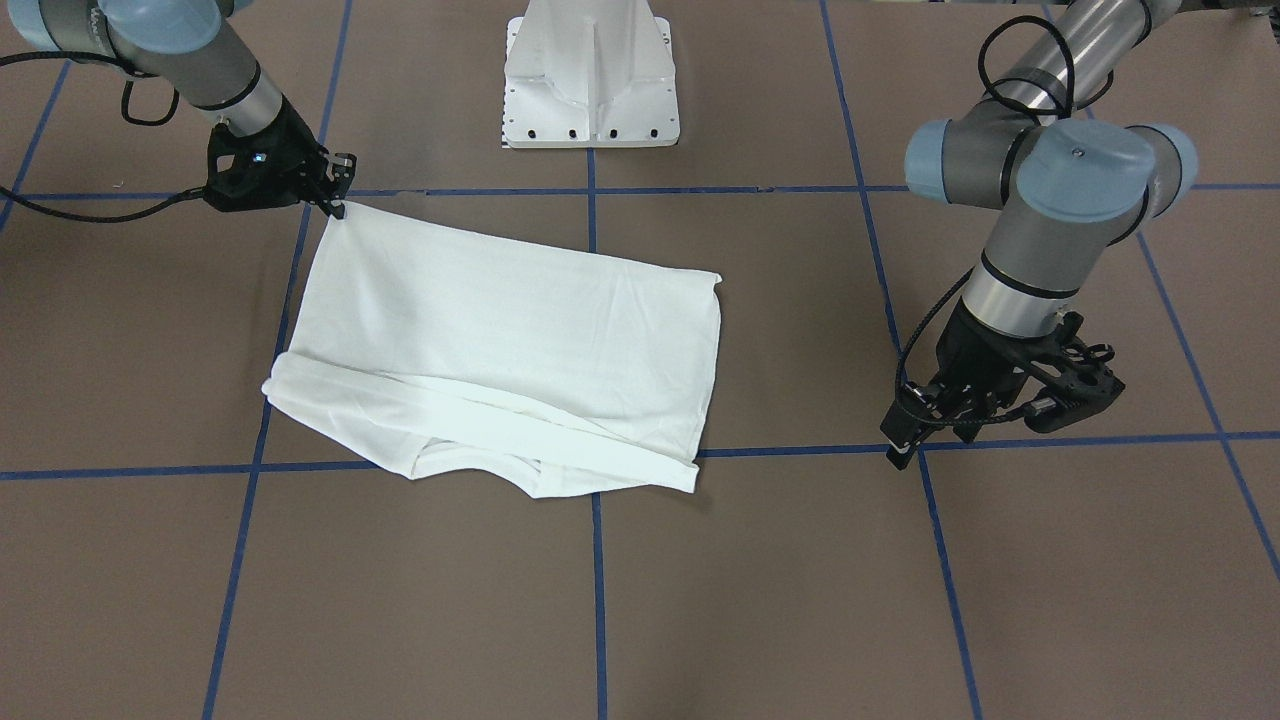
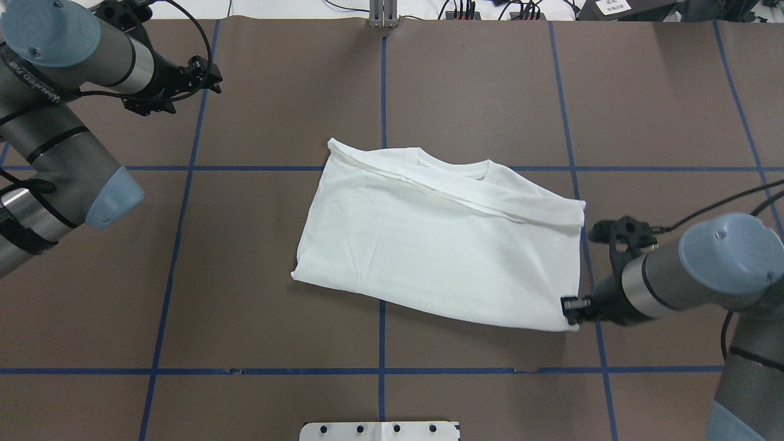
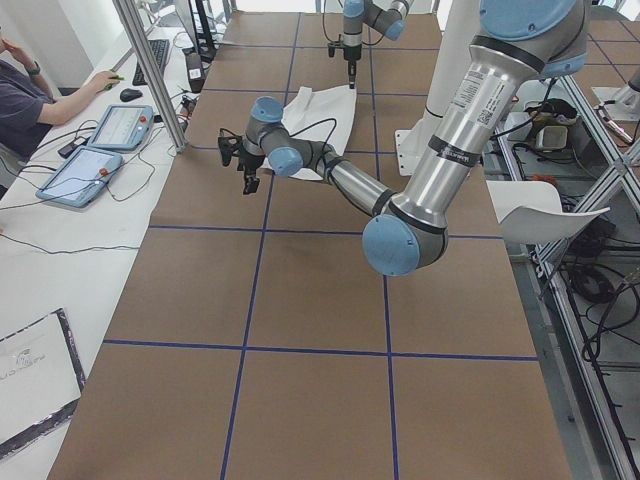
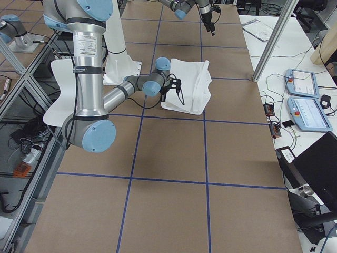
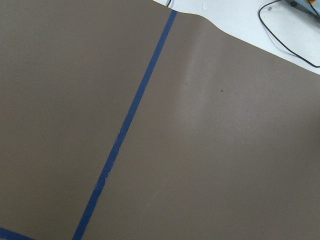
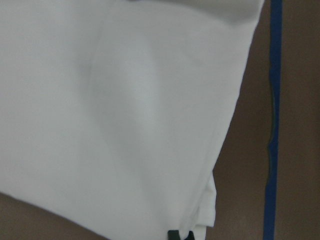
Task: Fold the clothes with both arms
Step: 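Drag the folded shirt toward the robot with the right gripper, then lower the left gripper to the bundle's edge while the right gripper holds its corner, then pull the bundle's edge away from the robot with the left gripper to straighten it, then release the bundle and draw both grippers back beside it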
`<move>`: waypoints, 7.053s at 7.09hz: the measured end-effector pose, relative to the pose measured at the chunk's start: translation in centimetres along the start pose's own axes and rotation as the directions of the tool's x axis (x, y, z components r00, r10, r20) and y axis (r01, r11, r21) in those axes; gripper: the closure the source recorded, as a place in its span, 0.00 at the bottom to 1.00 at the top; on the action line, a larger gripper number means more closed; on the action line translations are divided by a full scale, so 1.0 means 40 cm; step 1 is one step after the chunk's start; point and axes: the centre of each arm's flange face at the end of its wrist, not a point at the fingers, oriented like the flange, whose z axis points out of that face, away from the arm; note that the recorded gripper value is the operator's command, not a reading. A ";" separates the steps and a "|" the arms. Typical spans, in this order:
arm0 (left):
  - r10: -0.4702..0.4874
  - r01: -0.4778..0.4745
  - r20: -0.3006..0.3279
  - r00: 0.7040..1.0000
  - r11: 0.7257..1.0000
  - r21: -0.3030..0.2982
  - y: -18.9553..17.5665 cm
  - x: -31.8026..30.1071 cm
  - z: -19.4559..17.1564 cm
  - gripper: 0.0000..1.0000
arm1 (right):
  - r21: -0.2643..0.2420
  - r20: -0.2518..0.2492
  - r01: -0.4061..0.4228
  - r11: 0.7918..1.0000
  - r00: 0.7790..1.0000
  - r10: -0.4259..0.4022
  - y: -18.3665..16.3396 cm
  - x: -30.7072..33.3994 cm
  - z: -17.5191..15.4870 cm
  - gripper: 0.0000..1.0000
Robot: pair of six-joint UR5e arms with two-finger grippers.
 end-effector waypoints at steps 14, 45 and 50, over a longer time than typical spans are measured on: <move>-0.096 0.090 -0.001 0.995 0.928 -0.362 0.854 0.286 0.042 0.15 | 0.061 0.166 -0.002 0.998 0.986 -0.008 0.051 -0.192 -0.117 0.00; 0.135 -0.149 -0.185 0.973 0.987 -0.062 0.187 0.228 0.077 0.00 | 0.241 -0.069 0.018 0.970 0.998 -0.001 -0.161 -0.445 0.008 0.00; 0.150 -0.192 -0.198 0.969 0.959 -0.211 0.405 0.252 -0.191 0.00 | 0.215 -0.294 0.275 0.937 0.933 -0.206 -0.164 -0.475 0.214 0.00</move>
